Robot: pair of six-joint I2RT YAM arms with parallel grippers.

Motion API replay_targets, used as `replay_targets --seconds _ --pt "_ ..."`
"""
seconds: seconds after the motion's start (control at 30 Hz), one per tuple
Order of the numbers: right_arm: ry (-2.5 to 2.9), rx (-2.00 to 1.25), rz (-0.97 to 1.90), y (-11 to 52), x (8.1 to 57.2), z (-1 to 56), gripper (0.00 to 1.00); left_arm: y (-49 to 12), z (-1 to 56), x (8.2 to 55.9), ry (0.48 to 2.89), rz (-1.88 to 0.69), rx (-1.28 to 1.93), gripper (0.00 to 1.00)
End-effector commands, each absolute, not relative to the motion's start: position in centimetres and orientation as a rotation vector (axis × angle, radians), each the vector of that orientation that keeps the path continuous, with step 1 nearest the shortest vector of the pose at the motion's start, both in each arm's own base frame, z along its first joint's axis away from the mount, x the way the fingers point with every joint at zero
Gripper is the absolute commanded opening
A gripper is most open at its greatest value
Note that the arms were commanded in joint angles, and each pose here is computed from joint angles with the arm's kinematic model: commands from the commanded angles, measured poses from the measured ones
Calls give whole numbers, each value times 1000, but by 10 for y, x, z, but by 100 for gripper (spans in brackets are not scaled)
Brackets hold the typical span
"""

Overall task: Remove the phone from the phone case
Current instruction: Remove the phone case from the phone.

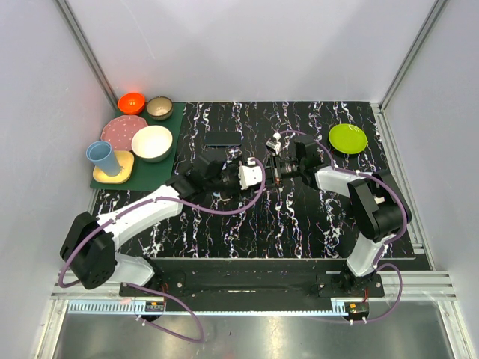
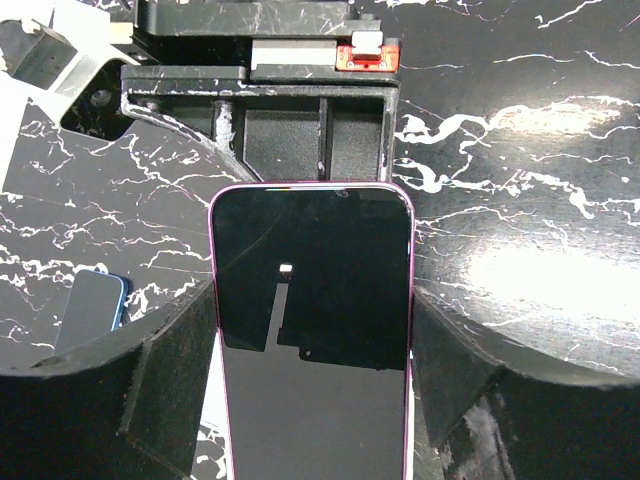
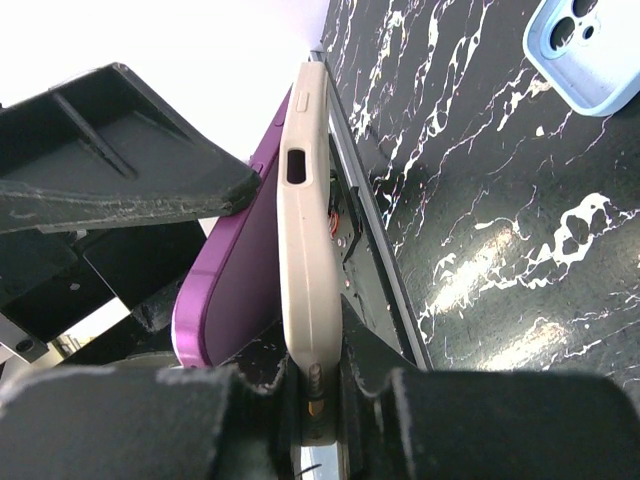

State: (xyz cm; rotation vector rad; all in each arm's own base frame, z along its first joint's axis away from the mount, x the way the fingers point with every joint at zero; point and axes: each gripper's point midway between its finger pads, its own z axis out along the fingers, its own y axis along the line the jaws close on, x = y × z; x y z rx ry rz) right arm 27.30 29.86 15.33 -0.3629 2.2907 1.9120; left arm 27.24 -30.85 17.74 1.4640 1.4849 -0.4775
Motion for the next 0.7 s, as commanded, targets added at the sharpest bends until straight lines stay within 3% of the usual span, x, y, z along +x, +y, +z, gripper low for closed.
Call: replay_targets --seconds 0.0,0.07,0.13,0.23,0.43,0.67 --pt "2175 -429 1898 299 283 177 0 -324 199 268 1410 -519 1459 63" --pt "2175 -428 1897 299 283 176 0 -324 199 267 1407 -524 1465 59" --pt "2174 -430 1894 299 283 176 0 -324 198 266 1408 -526 1470 43" --pt "2165 -444 1877 299 285 175 0 -325 200 262 1396 -549 1485 26" --pt "2157 -457 1787 299 291 168 0 -329 208 251 1376 -616 1490 0" --pt "2157 -457 1667 295 300 160 0 -329 219 248 1366 -647 1464 0"
